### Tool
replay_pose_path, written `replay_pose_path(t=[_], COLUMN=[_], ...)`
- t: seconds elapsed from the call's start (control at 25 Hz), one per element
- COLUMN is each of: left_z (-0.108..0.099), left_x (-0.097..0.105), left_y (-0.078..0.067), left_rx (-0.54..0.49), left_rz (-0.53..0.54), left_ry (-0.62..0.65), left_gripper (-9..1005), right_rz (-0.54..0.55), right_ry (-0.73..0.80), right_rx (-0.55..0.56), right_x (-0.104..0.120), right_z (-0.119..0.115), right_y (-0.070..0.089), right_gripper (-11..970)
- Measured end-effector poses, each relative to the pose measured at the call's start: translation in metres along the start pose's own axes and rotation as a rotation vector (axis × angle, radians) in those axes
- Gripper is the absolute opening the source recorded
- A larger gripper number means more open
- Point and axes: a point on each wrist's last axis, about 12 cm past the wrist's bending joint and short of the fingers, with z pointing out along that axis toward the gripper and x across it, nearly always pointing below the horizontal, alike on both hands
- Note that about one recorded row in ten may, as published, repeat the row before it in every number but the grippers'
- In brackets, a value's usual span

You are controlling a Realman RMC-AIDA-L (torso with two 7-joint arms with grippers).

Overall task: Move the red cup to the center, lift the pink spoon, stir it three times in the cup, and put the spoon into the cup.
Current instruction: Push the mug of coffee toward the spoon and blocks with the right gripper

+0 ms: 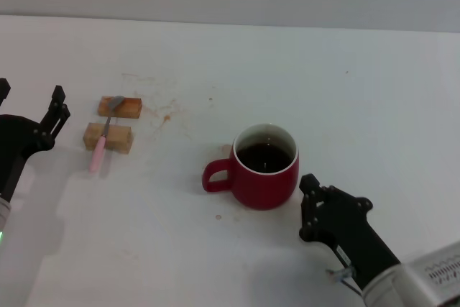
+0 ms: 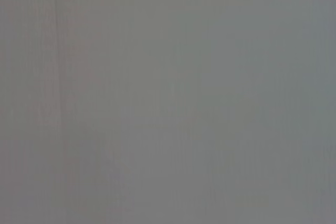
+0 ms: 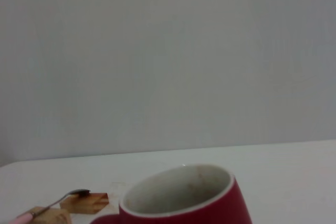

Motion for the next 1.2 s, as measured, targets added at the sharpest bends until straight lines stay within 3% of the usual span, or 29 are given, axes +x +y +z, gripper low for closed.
replay_pose_path(t=[0.4, 1.2], left_z=[0.0, 0.004], left_x=[0.001, -0.001], left_y=[0.0, 0.0], left_rx=[0.006, 0.006], left_rz=[0.004, 0.005], left_ry=[0.004, -0.004], left_gripper=[841, 838], right_rz=[0.012, -0.034], right_ry=[0.01, 0.0], right_rx=[0.004, -0.039], right_x=[0.006, -0.013], right_z=[-0.013, 0.03], right_y=[0.005, -0.001], right_gripper=[1, 0])
